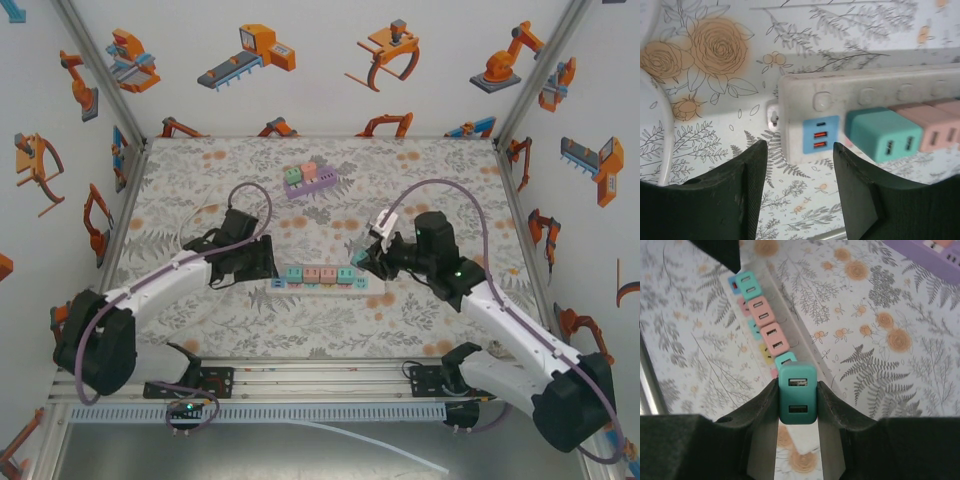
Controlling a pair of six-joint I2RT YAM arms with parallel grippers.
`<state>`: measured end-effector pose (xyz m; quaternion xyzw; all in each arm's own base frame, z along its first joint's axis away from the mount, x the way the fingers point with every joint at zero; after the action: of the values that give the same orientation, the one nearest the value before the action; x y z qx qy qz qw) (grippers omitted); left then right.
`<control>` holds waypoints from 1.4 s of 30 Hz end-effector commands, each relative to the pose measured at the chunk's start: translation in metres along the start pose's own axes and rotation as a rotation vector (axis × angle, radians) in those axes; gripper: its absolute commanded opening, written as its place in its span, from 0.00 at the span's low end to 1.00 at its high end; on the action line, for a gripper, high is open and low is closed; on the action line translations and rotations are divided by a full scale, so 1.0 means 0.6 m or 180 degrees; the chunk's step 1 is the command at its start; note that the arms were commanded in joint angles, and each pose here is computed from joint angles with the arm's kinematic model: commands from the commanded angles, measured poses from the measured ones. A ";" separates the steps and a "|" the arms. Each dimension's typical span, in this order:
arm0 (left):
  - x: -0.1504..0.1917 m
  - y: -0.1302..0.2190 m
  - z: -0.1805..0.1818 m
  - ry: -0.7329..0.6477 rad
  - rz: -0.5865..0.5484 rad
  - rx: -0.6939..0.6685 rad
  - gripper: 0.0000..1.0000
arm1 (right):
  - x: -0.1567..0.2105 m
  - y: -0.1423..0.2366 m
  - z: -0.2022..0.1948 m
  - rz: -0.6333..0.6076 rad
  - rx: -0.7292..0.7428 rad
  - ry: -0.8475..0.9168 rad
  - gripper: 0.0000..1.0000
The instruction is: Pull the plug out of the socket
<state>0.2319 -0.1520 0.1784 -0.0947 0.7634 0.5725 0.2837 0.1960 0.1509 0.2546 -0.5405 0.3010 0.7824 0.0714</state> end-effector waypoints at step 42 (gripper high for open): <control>0.067 0.132 -0.233 -0.2589 -0.1035 0.1895 0.97 | 0.282 0.030 -0.033 -0.0334 0.1679 -0.4280 0.32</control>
<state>0.1168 -0.2512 0.2350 0.1278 0.7115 0.2803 0.6315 0.1390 0.0944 0.1166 0.0727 0.3258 0.8587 0.3889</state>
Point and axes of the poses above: each hand's point on the last joint's axis, 136 mm out from that joint toward the fingers, its own y axis back along the fingers, its own z axis along the line the jaws close on, x = y × z, the point moved 10 cm from there along y, back along the fingers, and after that the axes turned 14 degrees about -y, right-handed, at the moved point
